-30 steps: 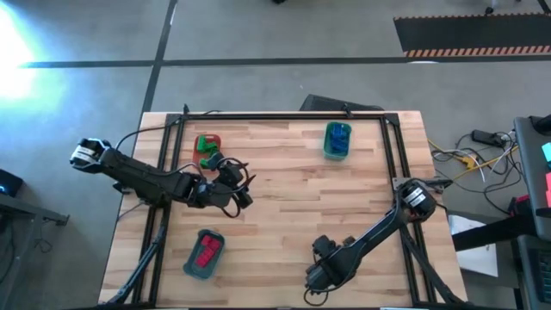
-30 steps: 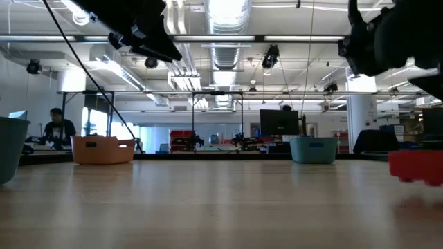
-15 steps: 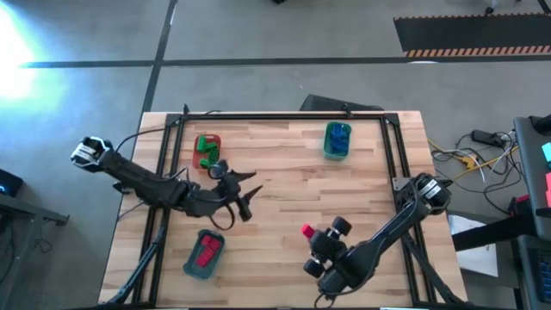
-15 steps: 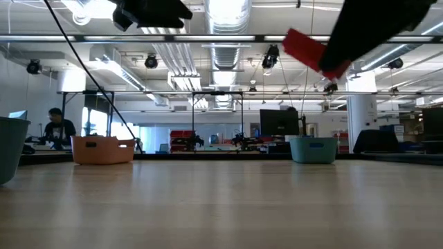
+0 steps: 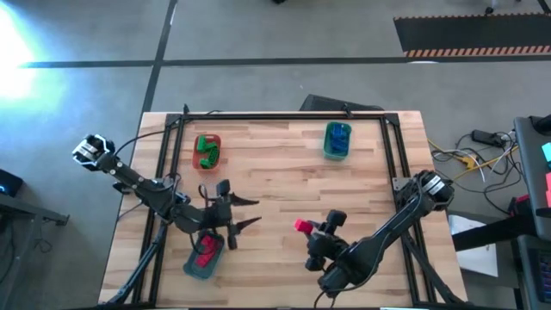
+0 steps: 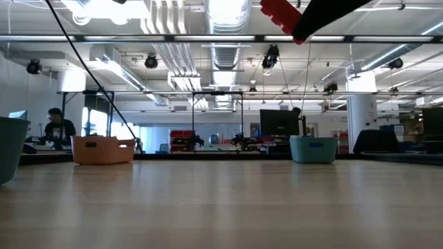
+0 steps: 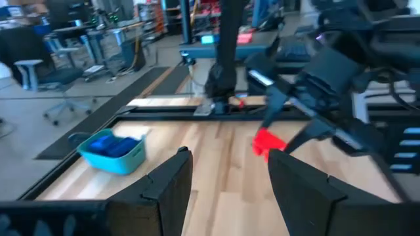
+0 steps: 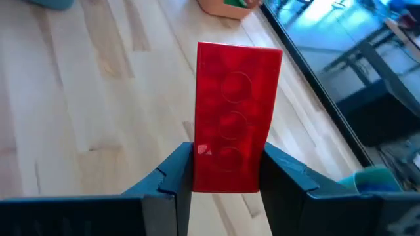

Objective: Sort & place blocks by color
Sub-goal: Put the red game piece into the blue bin

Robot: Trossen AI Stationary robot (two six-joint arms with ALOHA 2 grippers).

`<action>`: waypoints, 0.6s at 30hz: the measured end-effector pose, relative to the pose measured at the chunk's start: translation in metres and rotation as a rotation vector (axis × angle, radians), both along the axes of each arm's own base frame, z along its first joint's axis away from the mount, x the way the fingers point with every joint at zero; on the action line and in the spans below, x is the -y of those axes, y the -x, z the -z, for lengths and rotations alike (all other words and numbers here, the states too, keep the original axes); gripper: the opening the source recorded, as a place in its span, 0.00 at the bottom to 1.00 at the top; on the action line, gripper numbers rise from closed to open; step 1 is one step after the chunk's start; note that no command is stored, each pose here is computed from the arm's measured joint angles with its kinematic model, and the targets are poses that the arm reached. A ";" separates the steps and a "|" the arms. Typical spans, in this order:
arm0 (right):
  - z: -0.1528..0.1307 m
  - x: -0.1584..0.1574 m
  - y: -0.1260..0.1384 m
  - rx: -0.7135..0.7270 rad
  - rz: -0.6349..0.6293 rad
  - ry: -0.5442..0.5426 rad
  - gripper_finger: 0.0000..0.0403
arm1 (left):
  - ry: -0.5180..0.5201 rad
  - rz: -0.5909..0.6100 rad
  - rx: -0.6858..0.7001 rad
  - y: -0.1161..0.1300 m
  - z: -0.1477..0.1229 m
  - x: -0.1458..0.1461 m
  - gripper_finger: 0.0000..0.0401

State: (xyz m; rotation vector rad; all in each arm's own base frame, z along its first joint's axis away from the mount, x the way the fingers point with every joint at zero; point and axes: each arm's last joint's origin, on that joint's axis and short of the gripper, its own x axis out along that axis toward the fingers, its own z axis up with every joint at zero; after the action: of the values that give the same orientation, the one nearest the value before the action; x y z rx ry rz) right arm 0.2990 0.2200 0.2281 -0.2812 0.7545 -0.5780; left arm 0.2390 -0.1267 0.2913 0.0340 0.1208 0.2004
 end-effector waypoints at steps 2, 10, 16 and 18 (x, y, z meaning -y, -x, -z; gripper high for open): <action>-0.009 0.001 -0.001 -0.010 -0.047 -0.010 0.30 | 0.011 0.016 0.015 0.001 0.000 0.003 0.46; -0.046 0.006 -0.015 0.033 -0.273 0.063 0.30 | 0.026 0.054 0.037 0.002 0.000 0.005 0.46; -0.060 0.024 -0.031 0.060 -0.491 0.031 0.30 | -0.023 0.085 0.040 0.003 -0.004 0.008 0.46; -0.060 0.036 -0.031 0.063 -0.541 0.024 0.30 | -0.040 0.089 0.046 0.003 -0.007 0.009 0.46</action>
State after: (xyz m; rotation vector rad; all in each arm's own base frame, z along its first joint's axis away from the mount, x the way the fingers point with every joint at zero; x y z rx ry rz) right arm 0.3300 0.1835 0.2876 -0.4683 0.5773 -0.0827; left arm 0.2360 -0.1358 0.2978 0.0748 0.0690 0.1146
